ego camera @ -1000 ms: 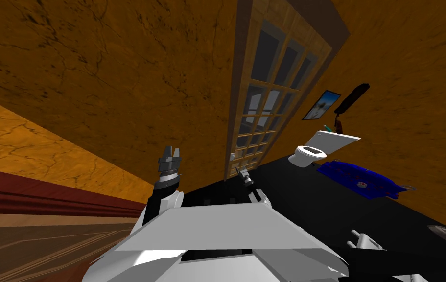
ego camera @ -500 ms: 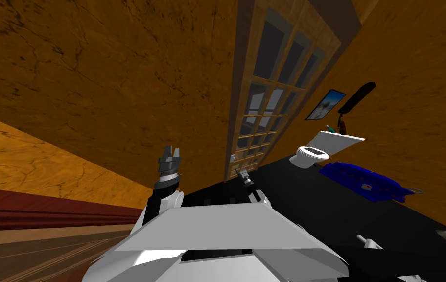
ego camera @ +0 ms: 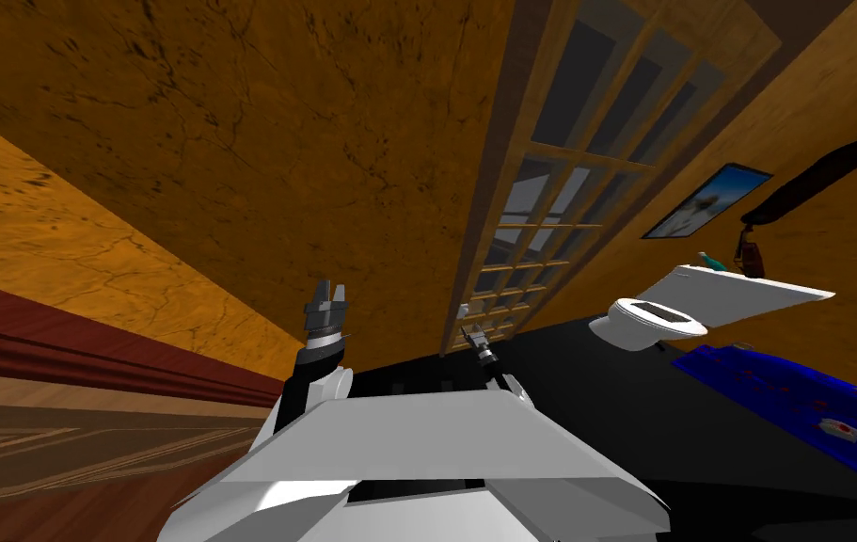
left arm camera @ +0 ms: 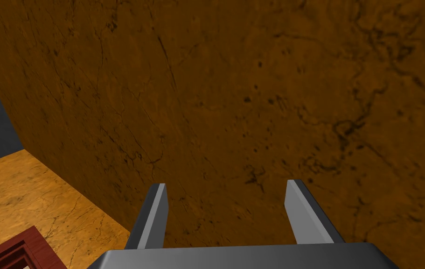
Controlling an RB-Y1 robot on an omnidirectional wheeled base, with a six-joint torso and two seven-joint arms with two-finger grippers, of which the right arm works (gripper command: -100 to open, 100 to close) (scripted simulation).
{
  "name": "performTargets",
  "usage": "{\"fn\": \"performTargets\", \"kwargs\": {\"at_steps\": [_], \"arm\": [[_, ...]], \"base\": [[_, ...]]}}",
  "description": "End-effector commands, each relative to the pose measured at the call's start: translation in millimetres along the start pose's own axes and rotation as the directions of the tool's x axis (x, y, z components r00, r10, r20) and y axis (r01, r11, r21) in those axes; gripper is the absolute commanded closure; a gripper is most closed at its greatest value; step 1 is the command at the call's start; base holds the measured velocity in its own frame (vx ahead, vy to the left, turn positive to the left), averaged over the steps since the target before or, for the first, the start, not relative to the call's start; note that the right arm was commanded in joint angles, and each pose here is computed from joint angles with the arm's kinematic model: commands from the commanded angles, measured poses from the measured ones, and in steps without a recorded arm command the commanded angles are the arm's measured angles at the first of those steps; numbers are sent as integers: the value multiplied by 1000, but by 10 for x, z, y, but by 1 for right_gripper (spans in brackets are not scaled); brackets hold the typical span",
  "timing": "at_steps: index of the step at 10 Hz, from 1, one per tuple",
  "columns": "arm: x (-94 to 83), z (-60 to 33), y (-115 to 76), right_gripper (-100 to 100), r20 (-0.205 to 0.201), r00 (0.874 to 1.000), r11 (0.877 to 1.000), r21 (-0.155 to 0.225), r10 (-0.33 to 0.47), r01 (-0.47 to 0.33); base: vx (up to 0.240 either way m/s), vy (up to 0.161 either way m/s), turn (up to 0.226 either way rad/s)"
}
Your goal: Pull the door open
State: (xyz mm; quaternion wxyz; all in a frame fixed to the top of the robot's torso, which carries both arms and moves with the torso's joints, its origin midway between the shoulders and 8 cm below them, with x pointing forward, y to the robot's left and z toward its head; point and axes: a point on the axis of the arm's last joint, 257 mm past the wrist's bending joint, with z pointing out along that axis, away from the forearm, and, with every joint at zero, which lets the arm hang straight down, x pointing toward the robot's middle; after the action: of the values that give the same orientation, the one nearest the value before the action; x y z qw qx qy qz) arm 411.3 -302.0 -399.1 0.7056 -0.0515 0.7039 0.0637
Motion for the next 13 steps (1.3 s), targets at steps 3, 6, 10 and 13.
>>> {"fn": "performTargets", "kwargs": {"at_steps": [3, 6, 10, 13], "arm": [[13, -220, -299, -100, 2, 1000, 997, 71, 1, -1], [4, -490, -633, -100, 3, 1000, 989, 146, -3, 3], [65, -645, -694, 100, -13, 1000, 986, 164, 4, -2], [65, -645, -694, 100, -13, 1000, 986, 164, 4, -2]], "base": [[146, 25, 210], [126, 8, 225], [53, -6, 85], [-2, -15, -7]]}}
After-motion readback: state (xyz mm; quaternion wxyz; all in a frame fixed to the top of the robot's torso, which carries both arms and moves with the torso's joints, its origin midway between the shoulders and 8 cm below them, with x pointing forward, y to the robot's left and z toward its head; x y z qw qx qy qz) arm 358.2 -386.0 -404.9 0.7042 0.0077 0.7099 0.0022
